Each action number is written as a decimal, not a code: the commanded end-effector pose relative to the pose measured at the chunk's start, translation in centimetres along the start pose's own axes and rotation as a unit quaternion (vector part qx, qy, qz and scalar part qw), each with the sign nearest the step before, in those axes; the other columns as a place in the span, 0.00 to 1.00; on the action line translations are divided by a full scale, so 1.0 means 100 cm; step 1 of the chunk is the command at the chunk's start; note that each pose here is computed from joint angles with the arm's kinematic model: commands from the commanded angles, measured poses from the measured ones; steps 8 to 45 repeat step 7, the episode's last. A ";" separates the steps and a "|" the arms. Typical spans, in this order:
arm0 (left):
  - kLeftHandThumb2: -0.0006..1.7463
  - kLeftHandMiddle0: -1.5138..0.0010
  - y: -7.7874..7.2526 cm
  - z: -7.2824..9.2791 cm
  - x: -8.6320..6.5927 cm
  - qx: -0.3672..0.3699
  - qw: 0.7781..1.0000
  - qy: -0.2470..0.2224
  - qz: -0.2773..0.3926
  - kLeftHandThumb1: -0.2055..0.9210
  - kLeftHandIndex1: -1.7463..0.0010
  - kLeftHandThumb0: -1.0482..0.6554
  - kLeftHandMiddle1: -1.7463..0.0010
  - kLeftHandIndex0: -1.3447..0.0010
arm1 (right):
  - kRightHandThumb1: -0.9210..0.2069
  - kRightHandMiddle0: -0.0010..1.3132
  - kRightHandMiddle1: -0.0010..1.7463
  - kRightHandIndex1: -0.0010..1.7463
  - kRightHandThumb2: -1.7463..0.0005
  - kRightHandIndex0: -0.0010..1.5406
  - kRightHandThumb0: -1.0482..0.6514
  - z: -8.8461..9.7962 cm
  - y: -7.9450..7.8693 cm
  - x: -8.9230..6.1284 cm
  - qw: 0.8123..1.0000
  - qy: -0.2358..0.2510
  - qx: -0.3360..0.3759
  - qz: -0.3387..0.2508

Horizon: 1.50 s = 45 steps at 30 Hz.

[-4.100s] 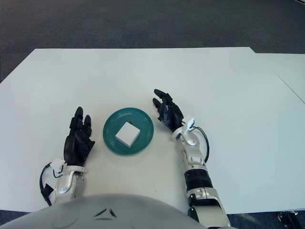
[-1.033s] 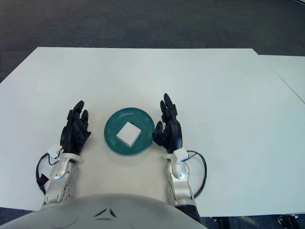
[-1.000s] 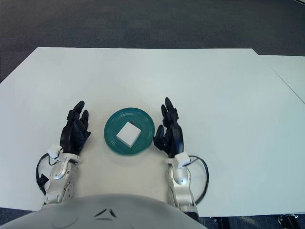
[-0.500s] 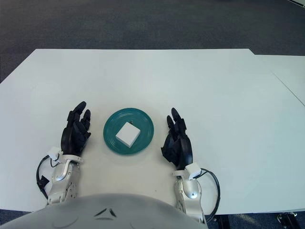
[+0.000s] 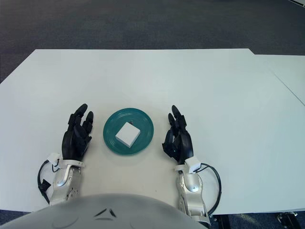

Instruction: Put the charger into the plate.

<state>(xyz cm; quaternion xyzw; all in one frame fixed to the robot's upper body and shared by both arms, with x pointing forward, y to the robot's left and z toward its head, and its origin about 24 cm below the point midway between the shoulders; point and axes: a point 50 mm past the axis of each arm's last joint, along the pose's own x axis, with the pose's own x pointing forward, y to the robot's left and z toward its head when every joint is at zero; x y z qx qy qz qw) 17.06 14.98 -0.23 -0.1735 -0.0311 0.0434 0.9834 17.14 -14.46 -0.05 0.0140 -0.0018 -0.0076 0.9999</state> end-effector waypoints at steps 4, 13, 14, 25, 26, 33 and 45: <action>0.45 0.85 -0.004 -0.018 -0.010 -0.019 0.999 0.042 0.026 1.00 0.73 0.04 1.00 1.00 | 0.00 0.00 0.17 0.00 0.45 0.06 0.12 -0.012 0.007 -0.005 0.997 0.076 0.004 -0.006; 0.45 0.85 -0.013 -0.014 -0.016 -0.028 0.999 0.030 0.019 1.00 0.75 0.04 1.00 1.00 | 0.00 0.00 0.18 0.00 0.44 0.06 0.14 -0.007 0.010 -0.003 0.997 0.080 0.011 -0.009; 0.45 0.85 -0.013 -0.014 -0.016 -0.028 0.999 0.030 0.019 1.00 0.75 0.04 1.00 1.00 | 0.00 0.00 0.18 0.00 0.44 0.06 0.14 -0.007 0.010 -0.003 0.997 0.080 0.011 -0.009; 0.45 0.85 -0.013 -0.014 -0.016 -0.028 0.999 0.030 0.019 1.00 0.75 0.04 1.00 1.00 | 0.00 0.00 0.18 0.00 0.44 0.06 0.14 -0.007 0.010 -0.003 0.997 0.080 0.011 -0.009; 0.45 0.85 -0.013 -0.014 -0.016 -0.028 0.999 0.030 0.019 1.00 0.75 0.04 1.00 1.00 | 0.00 0.00 0.18 0.00 0.44 0.06 0.14 -0.007 0.010 -0.003 0.997 0.080 0.011 -0.009; 0.45 0.85 -0.013 -0.014 -0.016 -0.028 0.999 0.030 0.019 1.00 0.75 0.04 1.00 1.00 | 0.00 0.00 0.18 0.00 0.44 0.06 0.14 -0.007 0.010 -0.003 0.997 0.080 0.011 -0.009; 0.45 0.85 -0.013 -0.014 -0.016 -0.028 0.999 0.030 0.019 1.00 0.75 0.04 1.00 1.00 | 0.00 0.00 0.18 0.00 0.44 0.06 0.14 -0.007 0.010 -0.003 0.997 0.080 0.011 -0.009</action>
